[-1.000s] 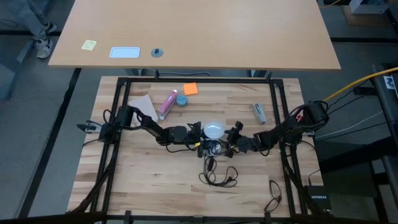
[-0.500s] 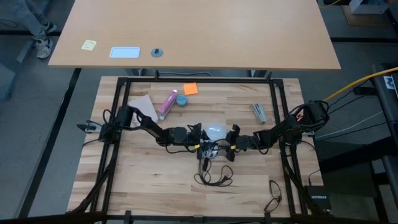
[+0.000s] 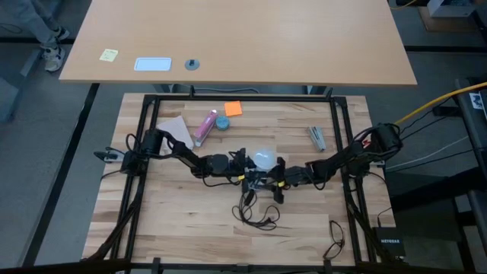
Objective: Screw lightbulb
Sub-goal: Remove the lightbulb from the lamp
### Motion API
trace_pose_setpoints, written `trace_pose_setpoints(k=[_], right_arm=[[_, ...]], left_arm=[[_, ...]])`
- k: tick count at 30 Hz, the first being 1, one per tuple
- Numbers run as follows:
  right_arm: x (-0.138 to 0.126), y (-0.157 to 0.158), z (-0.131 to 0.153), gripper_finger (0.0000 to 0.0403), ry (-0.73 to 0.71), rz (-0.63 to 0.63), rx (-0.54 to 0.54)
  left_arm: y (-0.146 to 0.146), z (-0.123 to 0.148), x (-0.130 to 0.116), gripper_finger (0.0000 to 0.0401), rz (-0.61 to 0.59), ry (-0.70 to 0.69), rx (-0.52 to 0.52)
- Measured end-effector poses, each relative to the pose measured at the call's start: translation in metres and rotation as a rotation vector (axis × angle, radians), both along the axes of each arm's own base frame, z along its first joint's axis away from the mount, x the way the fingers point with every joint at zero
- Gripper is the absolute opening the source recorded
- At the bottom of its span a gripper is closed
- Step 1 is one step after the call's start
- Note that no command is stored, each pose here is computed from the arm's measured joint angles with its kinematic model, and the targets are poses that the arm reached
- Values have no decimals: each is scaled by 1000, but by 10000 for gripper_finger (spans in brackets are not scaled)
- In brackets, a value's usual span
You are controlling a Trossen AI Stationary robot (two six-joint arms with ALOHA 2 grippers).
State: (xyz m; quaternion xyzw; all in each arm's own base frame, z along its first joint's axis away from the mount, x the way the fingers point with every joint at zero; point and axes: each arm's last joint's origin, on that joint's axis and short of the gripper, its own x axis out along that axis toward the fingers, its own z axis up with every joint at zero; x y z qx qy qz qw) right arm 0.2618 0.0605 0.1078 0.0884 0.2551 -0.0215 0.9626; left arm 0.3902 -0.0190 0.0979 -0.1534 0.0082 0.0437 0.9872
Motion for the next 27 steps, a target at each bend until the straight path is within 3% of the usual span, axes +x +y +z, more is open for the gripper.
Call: trace_pose_setpoints(k=[13, 17, 24, 27], right_arm=[[6, 1, 2, 209, 43, -14, -20], [5, -1, 1, 209, 58, -60, -72], [-1, -4, 11, 209, 93, -17, -190], [-9, -8, 14, 209, 157, -72, -258]], left_arm=[[7, 0, 0, 139, 17, -7, -14], [8, 0, 0, 139, 19, -5, 3], [21, 0, 0, 139, 51, -8, -2], [28, 0, 0, 139, 73, -7, 4]])
